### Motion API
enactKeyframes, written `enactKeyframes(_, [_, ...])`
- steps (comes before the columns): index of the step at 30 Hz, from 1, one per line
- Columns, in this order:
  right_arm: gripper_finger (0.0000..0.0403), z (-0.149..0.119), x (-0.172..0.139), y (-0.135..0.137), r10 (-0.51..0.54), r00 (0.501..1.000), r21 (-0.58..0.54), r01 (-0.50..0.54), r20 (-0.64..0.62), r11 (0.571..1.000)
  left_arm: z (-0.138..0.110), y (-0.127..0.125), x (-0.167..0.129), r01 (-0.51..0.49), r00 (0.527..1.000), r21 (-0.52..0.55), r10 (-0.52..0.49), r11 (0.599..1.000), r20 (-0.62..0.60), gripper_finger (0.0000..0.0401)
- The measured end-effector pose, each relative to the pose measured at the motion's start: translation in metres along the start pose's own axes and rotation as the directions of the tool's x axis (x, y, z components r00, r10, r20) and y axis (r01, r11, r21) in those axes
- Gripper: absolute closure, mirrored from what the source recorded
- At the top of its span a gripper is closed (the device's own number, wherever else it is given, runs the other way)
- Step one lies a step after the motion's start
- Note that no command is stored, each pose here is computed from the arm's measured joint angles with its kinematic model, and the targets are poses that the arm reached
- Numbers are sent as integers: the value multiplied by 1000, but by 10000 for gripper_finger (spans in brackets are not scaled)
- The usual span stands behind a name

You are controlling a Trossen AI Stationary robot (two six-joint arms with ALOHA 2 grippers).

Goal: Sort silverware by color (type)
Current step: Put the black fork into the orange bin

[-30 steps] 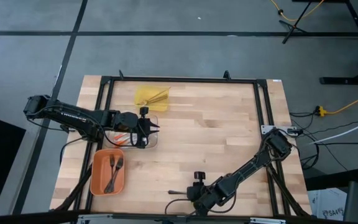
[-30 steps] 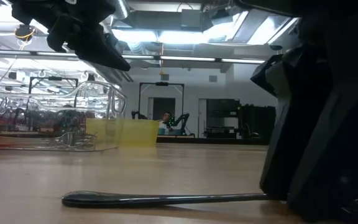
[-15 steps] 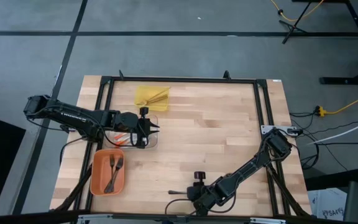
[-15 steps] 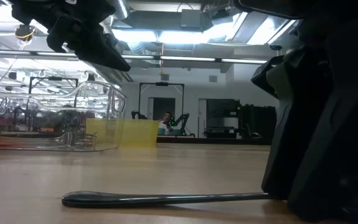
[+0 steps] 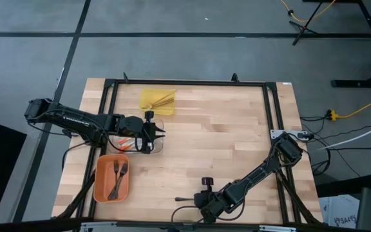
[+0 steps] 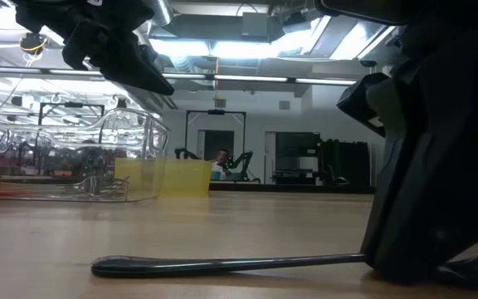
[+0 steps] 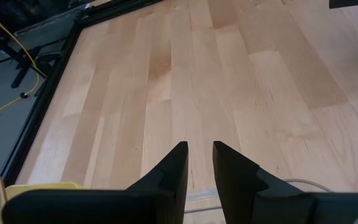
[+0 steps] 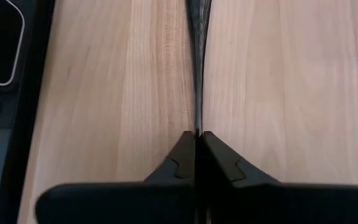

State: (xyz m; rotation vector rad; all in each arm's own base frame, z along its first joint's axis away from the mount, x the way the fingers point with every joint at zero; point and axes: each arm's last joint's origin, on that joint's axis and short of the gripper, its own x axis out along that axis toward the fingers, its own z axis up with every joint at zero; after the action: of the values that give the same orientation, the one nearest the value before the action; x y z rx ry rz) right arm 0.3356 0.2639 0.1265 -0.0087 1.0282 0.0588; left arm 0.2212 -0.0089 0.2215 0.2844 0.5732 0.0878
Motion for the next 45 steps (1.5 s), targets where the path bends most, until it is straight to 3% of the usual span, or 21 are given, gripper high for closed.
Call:
enactKeyframes(12, [401, 0, 1, 0, -10, 1000, -5, 10, 4, 1000, 0, 0, 0, 0, 1000, 0, 0, 1000, 0, 332])
enactKeyframes(26, [403, 1, 1, -1, -72, 996, -161, 78, 47, 984, 0, 0, 0, 0, 1000, -3, 0, 1000, 1, 332])
enactKeyframes(33, [403, 12, -5, -2, -184, 977, -290, 209, 109, 934, 0, 0, 0, 0, 1000, -85, 0, 996, 2, 332])
enactKeyframes(39, [403, 20, -14, -3, -252, 960, -373, 281, 125, 884, 0, -1, 0, 10, 1000, -248, -9, 969, 6, 332])
enactKeyframes(45, [403, 30, -20, -8, -295, 949, -446, 312, 109, 839, 3, -10, -2, 145, 989, -386, -138, 911, 45, 332])
